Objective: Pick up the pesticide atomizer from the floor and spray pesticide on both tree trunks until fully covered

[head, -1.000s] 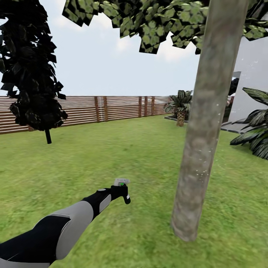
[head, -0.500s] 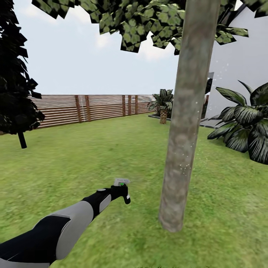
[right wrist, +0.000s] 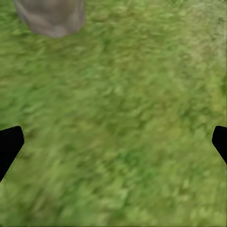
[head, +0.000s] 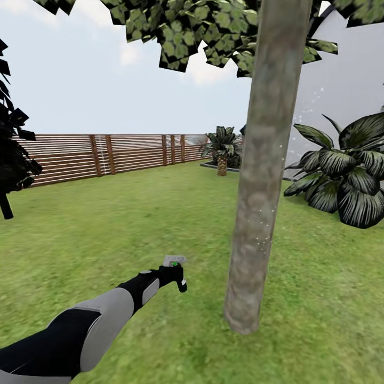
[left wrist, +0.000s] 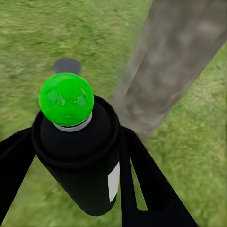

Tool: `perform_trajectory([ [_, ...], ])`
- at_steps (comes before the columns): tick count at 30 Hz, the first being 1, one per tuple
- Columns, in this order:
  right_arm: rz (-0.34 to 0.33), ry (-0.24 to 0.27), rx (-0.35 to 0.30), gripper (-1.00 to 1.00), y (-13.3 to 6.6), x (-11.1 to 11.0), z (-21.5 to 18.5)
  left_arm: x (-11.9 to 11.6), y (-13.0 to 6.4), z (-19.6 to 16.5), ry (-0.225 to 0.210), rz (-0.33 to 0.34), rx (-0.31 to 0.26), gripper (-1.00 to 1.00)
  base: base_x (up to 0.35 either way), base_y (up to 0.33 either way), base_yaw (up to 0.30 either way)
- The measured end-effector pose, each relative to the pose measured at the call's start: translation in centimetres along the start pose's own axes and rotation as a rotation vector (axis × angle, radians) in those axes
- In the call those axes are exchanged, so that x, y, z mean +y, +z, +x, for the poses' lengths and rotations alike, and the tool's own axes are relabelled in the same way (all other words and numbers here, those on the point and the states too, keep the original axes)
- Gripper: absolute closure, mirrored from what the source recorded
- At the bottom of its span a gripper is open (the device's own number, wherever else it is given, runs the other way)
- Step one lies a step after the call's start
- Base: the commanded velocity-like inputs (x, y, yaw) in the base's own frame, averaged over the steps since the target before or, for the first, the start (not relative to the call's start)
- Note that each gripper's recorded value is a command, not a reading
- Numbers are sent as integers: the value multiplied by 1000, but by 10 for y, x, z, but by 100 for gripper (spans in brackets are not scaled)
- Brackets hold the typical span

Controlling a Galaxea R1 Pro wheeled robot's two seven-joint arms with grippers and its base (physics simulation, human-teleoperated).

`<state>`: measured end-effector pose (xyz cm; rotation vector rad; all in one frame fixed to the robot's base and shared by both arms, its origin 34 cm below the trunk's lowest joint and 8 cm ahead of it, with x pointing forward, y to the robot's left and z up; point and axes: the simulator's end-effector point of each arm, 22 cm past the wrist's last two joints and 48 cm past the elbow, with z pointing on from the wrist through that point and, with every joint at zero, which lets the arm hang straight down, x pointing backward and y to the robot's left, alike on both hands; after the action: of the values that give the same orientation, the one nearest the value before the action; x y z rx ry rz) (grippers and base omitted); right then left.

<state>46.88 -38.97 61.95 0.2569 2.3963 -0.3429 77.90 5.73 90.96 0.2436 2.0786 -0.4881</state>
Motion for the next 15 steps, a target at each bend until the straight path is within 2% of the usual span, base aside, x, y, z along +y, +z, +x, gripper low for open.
perform_trajectory([
  [3,0,0,0,-100,0,0,0,0,0,0,0,0,0,100,246,316,-139],
  [7,0,0,0,-100,0,0,0,0,0,0,0,0,1,100,232,296,-261],
  [15,0,-1,1,-100,0,0,0,0,1,1,-1,0,2,100,95,136,-297],
])
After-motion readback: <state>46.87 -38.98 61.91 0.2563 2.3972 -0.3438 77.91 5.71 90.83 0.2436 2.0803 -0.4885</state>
